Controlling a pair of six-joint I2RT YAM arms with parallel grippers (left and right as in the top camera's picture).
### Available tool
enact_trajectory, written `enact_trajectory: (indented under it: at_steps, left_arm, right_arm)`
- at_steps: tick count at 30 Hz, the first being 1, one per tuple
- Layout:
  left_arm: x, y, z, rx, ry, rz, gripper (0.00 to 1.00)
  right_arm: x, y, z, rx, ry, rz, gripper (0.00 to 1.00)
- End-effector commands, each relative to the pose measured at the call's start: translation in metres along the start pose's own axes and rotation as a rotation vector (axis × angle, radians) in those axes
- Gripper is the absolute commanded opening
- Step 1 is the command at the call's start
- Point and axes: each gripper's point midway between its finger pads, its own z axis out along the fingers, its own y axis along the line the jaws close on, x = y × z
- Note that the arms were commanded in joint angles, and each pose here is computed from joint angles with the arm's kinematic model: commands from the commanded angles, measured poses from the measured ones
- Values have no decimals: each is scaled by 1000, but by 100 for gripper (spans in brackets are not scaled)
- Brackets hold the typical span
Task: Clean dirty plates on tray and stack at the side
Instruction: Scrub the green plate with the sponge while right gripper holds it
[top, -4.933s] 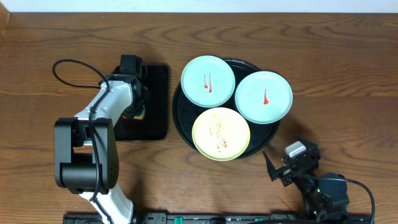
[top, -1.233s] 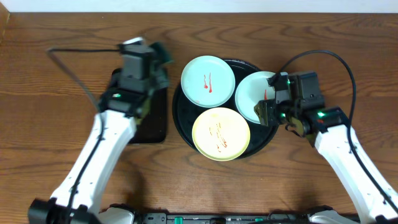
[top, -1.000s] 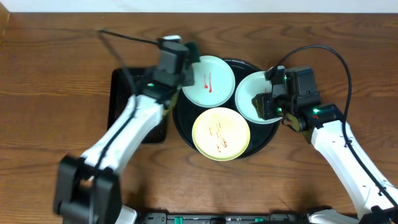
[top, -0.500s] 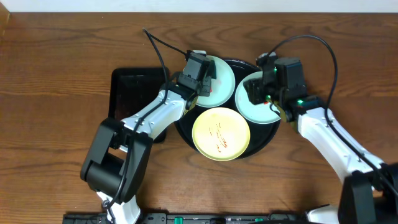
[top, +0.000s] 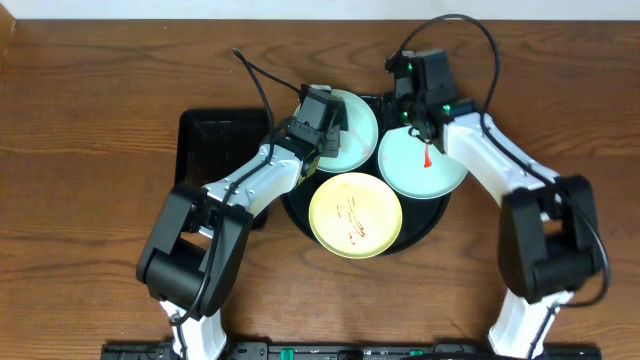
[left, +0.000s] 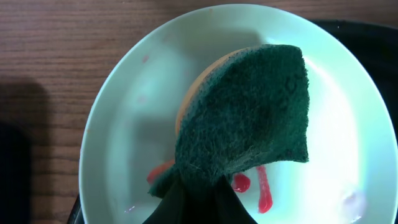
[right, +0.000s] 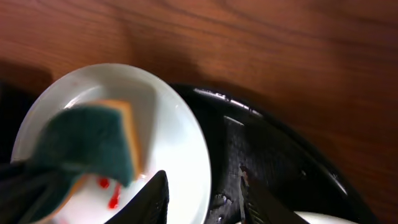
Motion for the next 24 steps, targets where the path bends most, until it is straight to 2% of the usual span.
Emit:
enact_trajectory:
  at_steps: [1, 18, 20, 24]
  left_arm:
    - [-5, 1, 1, -5, -4, -12, 7]
    - [-3, 1, 1, -7, 3, -10, 7]
    - [-3, 1, 1, -8, 3, -10, 7]
    - [-3, 1, 1, -7, 3, -11, 7]
  right_arm:
    - [-2, 15, 19, -24, 21, -63, 36]
    - [18, -1, 55, 64, 66, -84, 33]
    - [22, -2, 60, 64, 72, -83, 30]
    - [25, -4, 64, 66, 77, -59, 11]
